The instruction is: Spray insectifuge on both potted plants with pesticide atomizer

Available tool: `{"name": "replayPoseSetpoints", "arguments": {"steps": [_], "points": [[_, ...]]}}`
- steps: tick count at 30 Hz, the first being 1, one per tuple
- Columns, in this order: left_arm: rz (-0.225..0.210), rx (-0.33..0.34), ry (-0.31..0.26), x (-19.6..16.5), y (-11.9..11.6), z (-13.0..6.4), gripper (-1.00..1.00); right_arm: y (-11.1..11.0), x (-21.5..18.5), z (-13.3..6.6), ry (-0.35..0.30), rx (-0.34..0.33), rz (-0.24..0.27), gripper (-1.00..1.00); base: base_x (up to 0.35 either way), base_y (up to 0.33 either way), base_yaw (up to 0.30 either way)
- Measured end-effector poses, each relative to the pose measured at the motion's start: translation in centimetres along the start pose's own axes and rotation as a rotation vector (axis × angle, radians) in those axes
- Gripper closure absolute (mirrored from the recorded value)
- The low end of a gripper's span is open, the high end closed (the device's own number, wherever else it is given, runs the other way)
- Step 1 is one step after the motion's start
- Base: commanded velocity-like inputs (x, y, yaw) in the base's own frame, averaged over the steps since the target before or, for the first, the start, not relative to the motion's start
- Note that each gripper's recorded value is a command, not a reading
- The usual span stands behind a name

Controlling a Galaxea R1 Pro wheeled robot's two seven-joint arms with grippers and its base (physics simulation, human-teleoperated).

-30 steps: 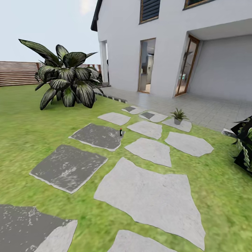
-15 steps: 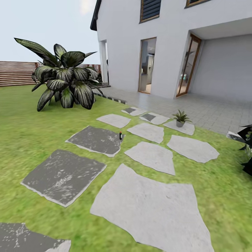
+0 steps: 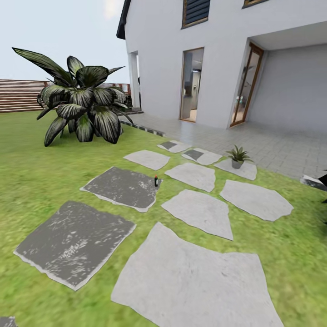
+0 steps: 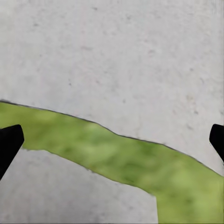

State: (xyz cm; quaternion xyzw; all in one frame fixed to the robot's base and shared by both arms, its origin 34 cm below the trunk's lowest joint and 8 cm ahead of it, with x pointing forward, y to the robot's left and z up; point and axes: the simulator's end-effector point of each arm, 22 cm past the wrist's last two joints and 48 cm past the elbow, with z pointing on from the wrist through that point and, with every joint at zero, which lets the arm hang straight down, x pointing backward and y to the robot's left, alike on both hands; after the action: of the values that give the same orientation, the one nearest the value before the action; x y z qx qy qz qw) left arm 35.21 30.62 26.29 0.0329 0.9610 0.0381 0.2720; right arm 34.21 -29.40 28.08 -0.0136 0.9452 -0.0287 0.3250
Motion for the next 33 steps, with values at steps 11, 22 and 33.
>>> {"name": "replayPoseSetpoints", "arguments": {"steps": [11,22,33], "points": [[0.0,0.0,0.0,0.0,0.0,0.0,-1.0,-0.01,0.0,0.0,0.0,0.0,0.0,-1.0,0.338,0.0,0.0],[0.0,0.0,0.0,0.01,0.0,0.01,-1.0,0.01,0.01,0.01,0.0,0.0,0.0,-1.0,0.338,0.0,0.0],[0.0,0.0,0.0,0.0,0.0,0.0,-1.0,0.01,0.0,0.0,0.0,0.0,0.0,-1.0,0.338,0.0,0.0]]}}
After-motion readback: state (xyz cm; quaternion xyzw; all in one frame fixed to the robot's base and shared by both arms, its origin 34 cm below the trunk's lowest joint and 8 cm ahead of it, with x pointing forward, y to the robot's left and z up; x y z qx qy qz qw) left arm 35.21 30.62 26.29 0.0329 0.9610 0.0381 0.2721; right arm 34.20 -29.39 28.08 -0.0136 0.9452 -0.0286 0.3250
